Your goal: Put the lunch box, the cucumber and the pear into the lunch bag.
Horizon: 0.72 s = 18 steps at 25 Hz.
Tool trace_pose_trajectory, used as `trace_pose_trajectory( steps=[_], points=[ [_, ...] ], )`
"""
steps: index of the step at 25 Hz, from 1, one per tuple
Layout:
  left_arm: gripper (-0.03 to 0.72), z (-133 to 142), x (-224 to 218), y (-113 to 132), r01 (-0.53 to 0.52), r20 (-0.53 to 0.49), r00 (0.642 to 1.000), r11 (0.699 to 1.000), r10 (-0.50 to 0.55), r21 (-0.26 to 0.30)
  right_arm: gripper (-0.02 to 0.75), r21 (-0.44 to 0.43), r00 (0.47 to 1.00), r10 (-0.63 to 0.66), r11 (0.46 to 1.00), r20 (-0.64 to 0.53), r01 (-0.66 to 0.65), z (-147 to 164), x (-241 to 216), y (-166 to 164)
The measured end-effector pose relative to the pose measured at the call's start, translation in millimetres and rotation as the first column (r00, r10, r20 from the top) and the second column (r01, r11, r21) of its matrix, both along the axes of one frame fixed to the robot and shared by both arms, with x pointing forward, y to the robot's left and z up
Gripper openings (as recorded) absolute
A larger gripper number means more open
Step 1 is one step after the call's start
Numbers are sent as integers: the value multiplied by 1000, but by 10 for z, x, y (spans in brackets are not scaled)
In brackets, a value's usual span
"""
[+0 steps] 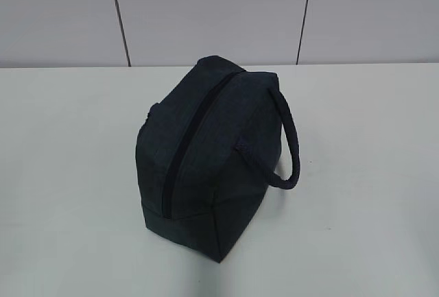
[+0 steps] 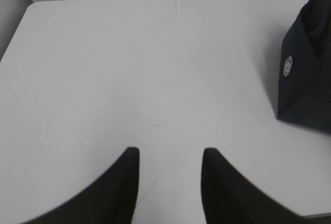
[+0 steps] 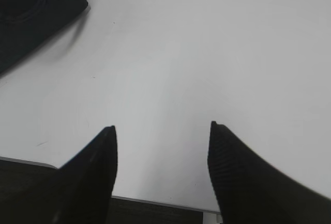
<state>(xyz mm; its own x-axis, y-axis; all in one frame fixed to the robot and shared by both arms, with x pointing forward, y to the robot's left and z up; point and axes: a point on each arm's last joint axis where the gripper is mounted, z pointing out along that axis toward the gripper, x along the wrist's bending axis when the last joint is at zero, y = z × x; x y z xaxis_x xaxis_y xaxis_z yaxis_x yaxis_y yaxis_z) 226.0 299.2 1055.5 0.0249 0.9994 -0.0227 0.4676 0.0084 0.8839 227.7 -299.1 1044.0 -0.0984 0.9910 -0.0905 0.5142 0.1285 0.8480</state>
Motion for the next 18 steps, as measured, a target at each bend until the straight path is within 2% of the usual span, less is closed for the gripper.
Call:
trace_pose_trajectory(
  steps=[18],
  points=[
    [241, 0, 0, 0, 0, 0, 1000, 1000, 0, 0, 444, 0, 1000, 0, 1000, 0, 0, 0, 0, 0]
  ],
)
